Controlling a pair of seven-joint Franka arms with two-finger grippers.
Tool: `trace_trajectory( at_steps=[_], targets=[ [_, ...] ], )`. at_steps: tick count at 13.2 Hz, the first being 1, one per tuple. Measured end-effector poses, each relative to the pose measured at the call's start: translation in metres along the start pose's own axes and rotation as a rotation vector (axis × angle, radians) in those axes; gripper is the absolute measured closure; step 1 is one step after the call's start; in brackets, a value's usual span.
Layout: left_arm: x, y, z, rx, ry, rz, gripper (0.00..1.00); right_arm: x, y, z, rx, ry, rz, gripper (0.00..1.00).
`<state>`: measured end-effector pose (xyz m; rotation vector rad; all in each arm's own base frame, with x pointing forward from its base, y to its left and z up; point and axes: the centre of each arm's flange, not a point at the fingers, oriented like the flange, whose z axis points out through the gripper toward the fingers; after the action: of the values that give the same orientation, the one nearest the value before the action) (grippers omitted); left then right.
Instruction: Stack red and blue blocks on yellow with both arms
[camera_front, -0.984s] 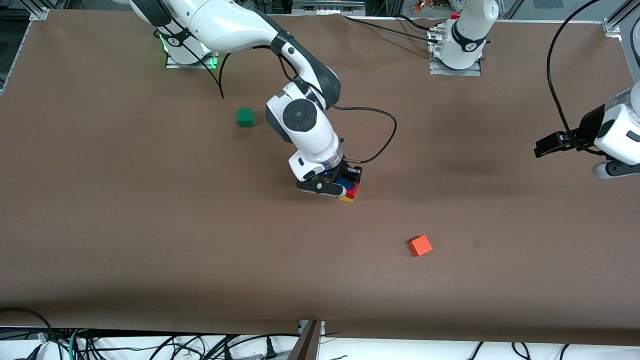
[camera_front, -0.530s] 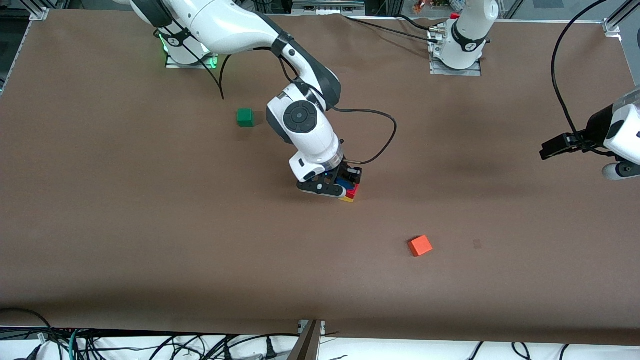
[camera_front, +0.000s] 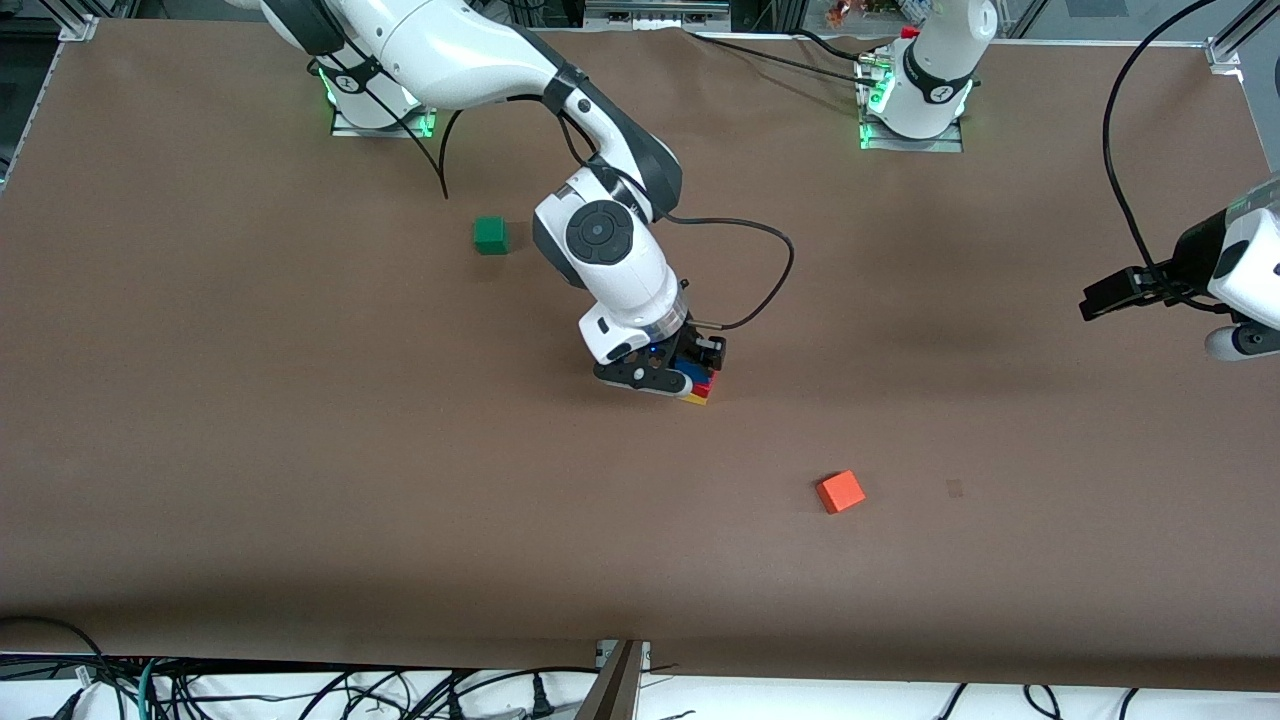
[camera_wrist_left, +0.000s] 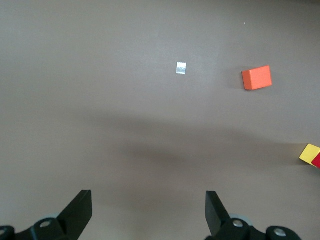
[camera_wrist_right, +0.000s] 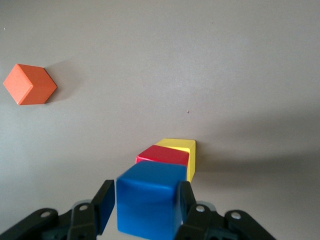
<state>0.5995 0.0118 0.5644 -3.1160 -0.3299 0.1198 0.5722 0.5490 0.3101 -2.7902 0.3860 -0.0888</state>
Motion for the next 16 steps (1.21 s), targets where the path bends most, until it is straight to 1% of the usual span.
trace_trajectory(
  at_steps=[1,2,3,4,6,7,8,9,10,11,13,15,16],
  targets=[
    [0.000,0.000,0.000,0.000,0.000,0.000,0.00,0.000,0.000,0.001,0.001,0.001,0.001,0.34],
    [0.000,0.000,0.000,0.000,0.000,0.000,0.00,0.000,0.000,0.001,0.003,0.002,0.001,0.34],
    [0.000,0.000,0.000,0.000,0.000,0.000,0.00,0.000,0.000,0.001,0.004,0.003,0.001,0.29],
    [0.000,0.000,0.000,0.000,0.000,0.000,0.00,0.000,-0.001,0.001,0.004,0.003,0.001,0.29],
    [0.000,0.000,0.000,0.000,0.000,0.000,0.00,0.001,-0.001,-0.001,0.006,0.008,0.001,0.14],
    [0.000,0.000,0.000,0.000,0.000,0.000,0.00,0.006,0.000,-0.005,0.005,0.015,0.004,0.03],
    [0.000,0.000,0.000,0.000,0.000,0.000,0.00,0.013,0.002,-0.011,-0.003,0.028,0.007,0.00],
    [0.000,0.000,0.000,0.000,0.000,0.000,0.00,0.025,0.006,-0.024,-0.014,0.051,0.007,0.00],
    [0.000,0.000,0.000,0.000,0.000,0.000,0.00,0.041,0.010,-0.045,-0.022,0.076,-0.003,0.00],
    [0.000,0.000,0.000,-0.001,0.001,0.000,0.00,0.056,0.017,-0.073,-0.041,0.086,-0.007,0.00],
    [0.000,0.000,0.000,-0.001,0.000,0.000,0.00,0.089,0.047,-0.137,-0.108,0.061,0.000,0.00],
    [0.000,0.000,0.000,-0.001,0.000,0.000,0.00,0.125,0.096,-0.202,-0.159,0.021,-0.060,0.00],
    [0.001,0.000,0.000,-0.001,0.000,0.000,0.00,0.137,0.122,-0.227,-0.178,-0.004,-0.085,0.00]
  ],
)
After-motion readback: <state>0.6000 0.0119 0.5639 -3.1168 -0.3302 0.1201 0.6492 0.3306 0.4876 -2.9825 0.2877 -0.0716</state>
